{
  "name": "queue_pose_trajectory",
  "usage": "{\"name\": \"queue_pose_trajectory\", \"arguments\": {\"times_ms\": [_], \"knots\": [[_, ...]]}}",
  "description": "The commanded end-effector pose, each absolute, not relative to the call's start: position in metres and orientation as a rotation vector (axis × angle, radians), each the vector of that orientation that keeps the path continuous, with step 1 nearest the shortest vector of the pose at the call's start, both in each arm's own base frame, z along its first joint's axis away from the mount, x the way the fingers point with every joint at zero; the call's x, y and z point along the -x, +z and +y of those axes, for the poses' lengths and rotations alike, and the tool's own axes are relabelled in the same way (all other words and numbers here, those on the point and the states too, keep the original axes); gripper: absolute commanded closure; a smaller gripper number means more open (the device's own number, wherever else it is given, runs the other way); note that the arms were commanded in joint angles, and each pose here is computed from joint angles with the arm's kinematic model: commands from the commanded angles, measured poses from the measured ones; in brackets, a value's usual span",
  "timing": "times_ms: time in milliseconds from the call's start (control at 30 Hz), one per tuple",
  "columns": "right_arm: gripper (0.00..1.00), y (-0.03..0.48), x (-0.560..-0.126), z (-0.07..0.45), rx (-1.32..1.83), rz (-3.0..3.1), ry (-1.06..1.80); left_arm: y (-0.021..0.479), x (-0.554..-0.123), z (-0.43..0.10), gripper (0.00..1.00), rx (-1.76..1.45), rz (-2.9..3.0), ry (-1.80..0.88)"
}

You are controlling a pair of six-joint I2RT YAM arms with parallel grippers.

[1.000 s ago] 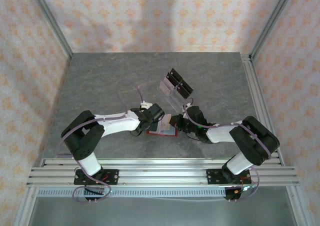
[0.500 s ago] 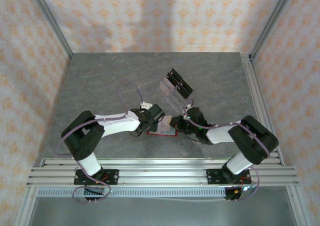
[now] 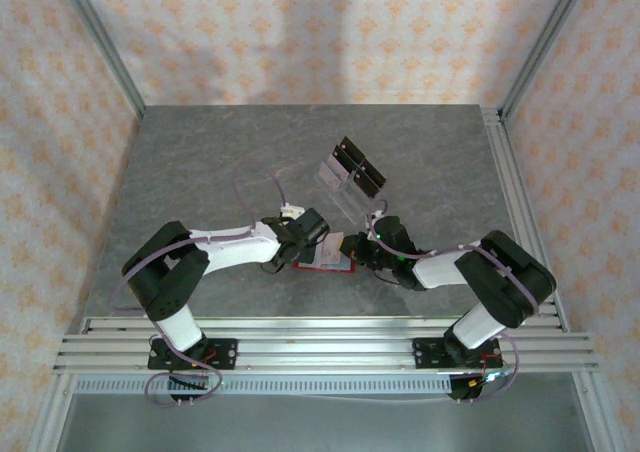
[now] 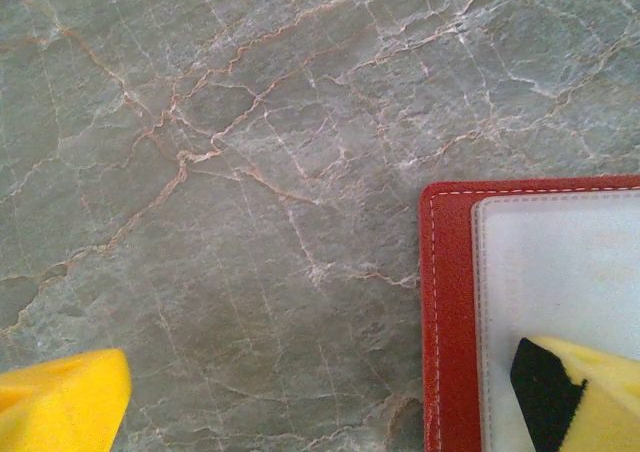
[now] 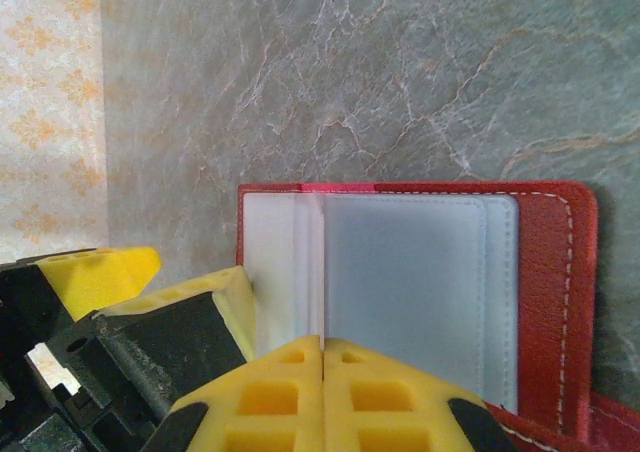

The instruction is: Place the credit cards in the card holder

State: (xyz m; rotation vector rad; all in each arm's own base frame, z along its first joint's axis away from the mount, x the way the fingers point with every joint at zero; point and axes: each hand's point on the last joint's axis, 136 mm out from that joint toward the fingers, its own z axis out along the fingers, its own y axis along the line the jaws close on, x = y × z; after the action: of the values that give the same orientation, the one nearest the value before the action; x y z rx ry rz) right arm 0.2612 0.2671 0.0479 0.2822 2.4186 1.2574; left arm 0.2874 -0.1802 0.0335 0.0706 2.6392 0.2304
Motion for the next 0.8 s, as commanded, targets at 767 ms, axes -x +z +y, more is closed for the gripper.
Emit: {"name": "queue_pose_trajectory", "arguments": {"times_ms": [767], "knots": [[1.0,0.032,-0.252,0.281,-0.267,2.447,1.345,0.025,-0.278,-0.168,0.0,-0.098,2.656,0.322]]}}
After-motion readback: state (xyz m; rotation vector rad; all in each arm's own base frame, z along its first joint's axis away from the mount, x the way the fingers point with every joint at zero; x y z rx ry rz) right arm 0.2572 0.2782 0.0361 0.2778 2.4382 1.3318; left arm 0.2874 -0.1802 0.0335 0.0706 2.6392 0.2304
